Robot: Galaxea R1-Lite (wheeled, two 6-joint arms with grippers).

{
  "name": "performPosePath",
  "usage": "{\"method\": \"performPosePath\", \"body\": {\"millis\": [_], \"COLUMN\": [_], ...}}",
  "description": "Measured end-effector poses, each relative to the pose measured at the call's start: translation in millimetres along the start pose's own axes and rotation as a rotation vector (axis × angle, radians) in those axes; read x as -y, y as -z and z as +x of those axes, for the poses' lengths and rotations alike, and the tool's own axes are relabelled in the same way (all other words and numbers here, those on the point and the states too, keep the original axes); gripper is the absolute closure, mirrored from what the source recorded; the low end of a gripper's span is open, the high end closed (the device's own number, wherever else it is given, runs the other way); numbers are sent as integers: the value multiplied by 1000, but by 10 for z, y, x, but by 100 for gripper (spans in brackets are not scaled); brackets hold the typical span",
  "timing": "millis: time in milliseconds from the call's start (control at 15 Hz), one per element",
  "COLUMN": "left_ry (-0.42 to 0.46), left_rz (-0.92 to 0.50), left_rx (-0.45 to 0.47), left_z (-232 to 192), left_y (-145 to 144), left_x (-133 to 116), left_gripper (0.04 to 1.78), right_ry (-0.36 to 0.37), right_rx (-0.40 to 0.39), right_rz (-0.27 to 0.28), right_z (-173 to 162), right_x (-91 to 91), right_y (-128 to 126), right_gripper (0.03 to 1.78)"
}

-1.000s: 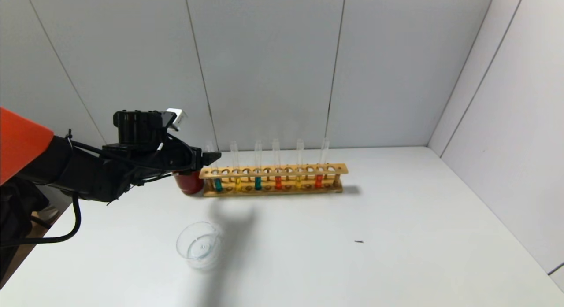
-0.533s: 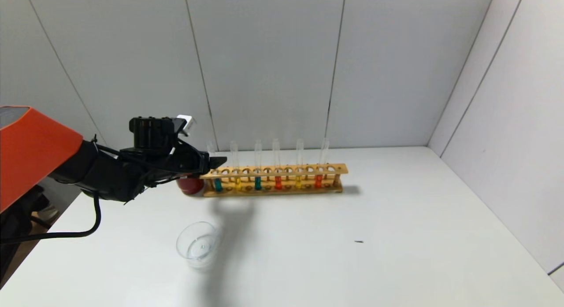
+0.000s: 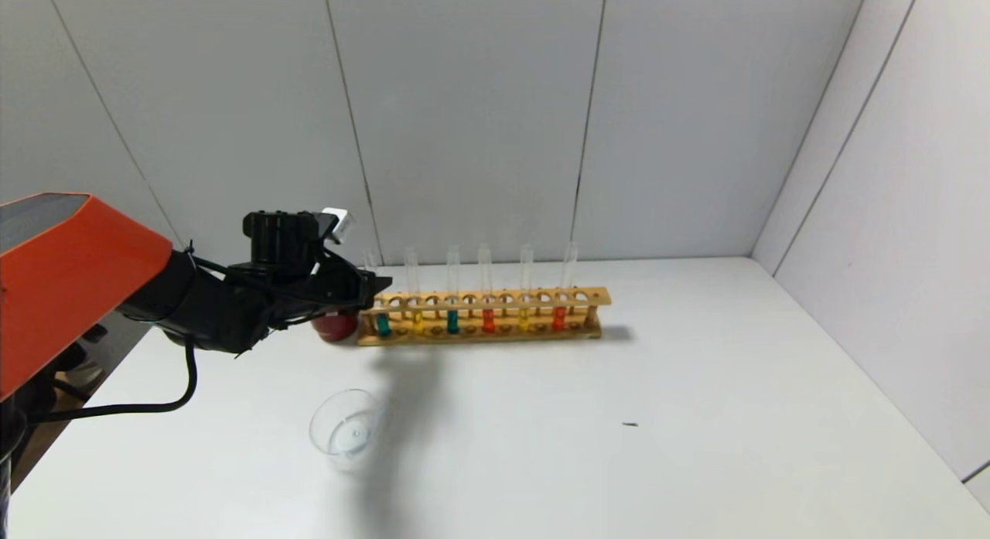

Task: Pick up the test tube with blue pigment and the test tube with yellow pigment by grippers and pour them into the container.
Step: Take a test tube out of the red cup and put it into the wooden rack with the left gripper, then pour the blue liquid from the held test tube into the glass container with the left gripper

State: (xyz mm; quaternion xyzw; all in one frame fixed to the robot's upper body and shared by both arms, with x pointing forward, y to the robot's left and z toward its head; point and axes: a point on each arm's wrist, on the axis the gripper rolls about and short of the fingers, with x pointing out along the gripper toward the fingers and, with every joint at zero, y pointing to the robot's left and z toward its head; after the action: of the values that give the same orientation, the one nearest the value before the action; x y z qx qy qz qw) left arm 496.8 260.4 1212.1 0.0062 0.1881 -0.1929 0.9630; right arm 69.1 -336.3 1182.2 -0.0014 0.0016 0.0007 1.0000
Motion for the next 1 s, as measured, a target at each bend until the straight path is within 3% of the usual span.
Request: {"method": "performPosePath", "body": {"millis": [133, 267, 667, 1000], "left_ry": [-10, -9, -11, -9], "left_rz": [0, 1, 9, 29], "left_rx": [-2, -2, 25, 96], "left_z": [20, 28, -18, -324], "left_y": [9, 10, -102, -532], "left_x": [-2, 4, 18, 101], "left_gripper": [130, 149, 150, 150], "right_ry": [0, 0, 0, 0], "right_rx": [0, 0, 0, 0], "right_rz": [0, 0, 0, 0], "right_z": [0, 0, 0, 0], "right_x": [0, 0, 0, 0], "right_y": [0, 0, 0, 0], "right_gripper": [6, 6, 6, 6]}}
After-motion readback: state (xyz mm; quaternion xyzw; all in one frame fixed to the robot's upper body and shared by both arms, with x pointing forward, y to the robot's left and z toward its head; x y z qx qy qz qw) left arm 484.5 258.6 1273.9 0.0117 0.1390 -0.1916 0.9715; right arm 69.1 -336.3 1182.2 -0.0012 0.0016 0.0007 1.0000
